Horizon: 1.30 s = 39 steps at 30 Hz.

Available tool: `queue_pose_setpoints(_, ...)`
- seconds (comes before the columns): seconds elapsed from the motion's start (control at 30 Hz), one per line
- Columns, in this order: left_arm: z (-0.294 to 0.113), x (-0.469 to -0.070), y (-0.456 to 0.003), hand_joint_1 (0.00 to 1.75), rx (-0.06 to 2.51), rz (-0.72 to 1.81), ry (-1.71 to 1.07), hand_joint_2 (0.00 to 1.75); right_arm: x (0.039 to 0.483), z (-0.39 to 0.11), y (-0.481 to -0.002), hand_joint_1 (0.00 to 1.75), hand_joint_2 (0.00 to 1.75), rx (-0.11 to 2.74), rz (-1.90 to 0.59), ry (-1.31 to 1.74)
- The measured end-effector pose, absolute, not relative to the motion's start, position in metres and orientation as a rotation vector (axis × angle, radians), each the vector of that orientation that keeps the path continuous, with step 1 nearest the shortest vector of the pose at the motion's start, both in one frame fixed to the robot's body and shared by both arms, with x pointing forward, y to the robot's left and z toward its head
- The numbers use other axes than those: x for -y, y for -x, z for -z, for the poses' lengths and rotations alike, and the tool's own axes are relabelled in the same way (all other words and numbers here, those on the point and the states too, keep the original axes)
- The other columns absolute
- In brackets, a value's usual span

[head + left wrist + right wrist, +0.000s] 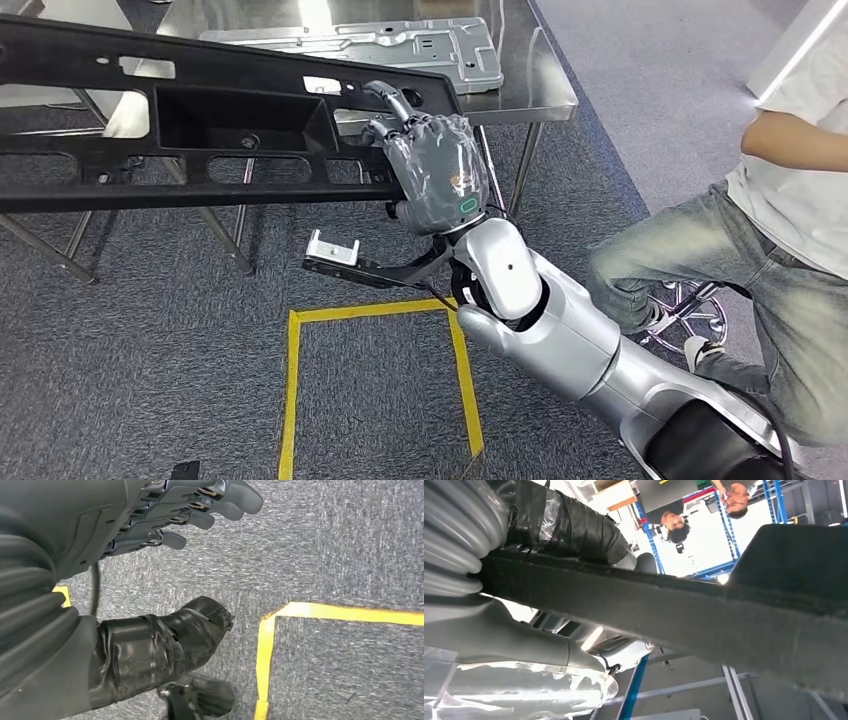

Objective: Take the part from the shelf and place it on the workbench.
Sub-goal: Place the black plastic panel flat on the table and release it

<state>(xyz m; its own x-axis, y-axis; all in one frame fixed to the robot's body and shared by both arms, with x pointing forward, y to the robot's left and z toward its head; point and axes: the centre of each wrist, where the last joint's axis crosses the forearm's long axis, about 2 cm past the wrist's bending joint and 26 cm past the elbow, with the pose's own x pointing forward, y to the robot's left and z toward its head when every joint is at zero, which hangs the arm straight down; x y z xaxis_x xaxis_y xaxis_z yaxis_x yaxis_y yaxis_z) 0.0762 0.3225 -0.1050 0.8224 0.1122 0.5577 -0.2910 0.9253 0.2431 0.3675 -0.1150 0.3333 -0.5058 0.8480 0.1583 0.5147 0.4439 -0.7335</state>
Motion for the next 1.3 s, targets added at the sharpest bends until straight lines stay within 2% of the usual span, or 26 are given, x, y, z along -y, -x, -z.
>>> queue_pose_setpoints(1.3,0.106,-0.323,-0.072,0.00,0.571,-0.187,-0.315,1.75,0.129,-0.330,-0.372,1.75,1.75,2.117,-0.863,1.184)
